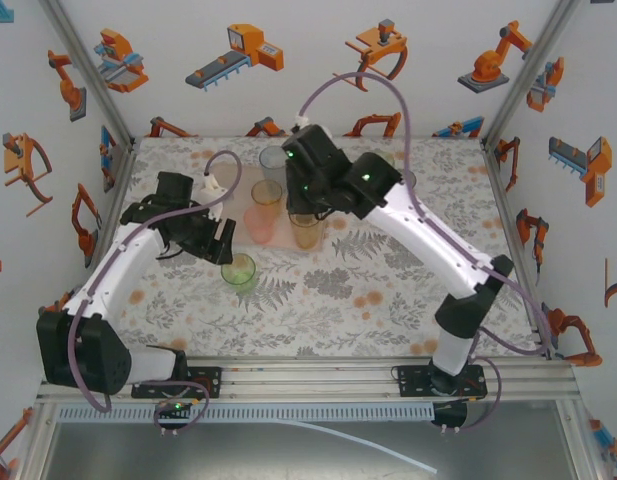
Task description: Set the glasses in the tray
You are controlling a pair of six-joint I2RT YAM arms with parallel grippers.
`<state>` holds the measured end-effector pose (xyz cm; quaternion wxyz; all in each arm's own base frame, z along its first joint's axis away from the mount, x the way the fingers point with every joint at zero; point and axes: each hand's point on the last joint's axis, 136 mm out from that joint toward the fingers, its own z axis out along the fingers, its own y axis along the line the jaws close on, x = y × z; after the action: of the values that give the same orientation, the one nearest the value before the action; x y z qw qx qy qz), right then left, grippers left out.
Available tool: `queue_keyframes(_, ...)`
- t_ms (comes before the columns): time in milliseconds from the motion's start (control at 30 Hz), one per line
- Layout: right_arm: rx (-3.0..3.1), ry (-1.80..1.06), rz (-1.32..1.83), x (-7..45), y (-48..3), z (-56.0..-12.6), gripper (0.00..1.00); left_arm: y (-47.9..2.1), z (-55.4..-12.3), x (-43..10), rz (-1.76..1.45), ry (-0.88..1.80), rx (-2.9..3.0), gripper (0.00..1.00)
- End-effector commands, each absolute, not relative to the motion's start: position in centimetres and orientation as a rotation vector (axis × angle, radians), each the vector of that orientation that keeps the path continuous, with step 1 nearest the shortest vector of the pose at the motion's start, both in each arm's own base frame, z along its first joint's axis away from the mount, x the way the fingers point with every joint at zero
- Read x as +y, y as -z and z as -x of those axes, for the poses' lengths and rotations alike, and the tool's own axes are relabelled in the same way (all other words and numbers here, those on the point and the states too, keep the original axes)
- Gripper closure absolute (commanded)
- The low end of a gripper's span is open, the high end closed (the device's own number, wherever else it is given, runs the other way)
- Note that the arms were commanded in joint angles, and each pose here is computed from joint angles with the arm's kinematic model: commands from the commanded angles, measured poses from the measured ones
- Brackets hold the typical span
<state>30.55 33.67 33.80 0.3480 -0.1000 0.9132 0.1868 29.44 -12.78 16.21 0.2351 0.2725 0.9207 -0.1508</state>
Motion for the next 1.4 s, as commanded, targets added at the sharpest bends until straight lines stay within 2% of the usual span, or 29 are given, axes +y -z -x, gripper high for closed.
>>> queue_keyframes(0,2.373,-0.383,0.191,30.2,-33.3,-30.7,0.67,-15.0,-30.0,-13.1,-0.824,0.379,2.506,0.40)
queue_keyframes(200,2.369,-0.374,0.095,27.1,-32.7,-30.7,0.67,-11.9,-29.8,-13.9,-0.934,0.344,2.541,0.57)
queue_keyframes(467,2.381,-0.360,0.067,26.4,-31.6,-30.8,0.67,-10.2,-30.2,-14.2,-0.947,0.319,2.567,0.67)
queue_keyframes(600,2.382,-0.353,0.064,26.3,-31.5,-31.1,0.67,-10.2,-30.3,-13.9,-0.955,0.293,2.563,0.86)
queue_keyframes(667,2.385,-0.354,0.064,26.3,-31.3,-31.2,0.67,-10.1,-30.2,-13.7,-0.955,0.278,2.565,0.88)
queue_keyframes(733,2.389,-0.350,0.062,26.3,-31.2,-31.3,0.67,-10.2,-30.1,-13.5,-0.955,0.266,2.565,0.95)
queue_keyframes(900,2.394,-0.346,0.059,26.1,-30.8,-31.5,0.67,-10.8,-30.2,-12.7,-0.926,0.204,2.582,1.00)
queue_keyframes(1067,2.396,-0.339,0.043,25.3,-30.7,-31.5,0.67,-13.3,-31.2,-10.4,-0.814,0.131,2.605,1.00)
queue_keyframes(1367,2.403,-0.305,-0.025,22.1,-30.1,-32.3,0.67,-20.8,-39.3,-6.5,-0.495,0.085,2.502,1.00)
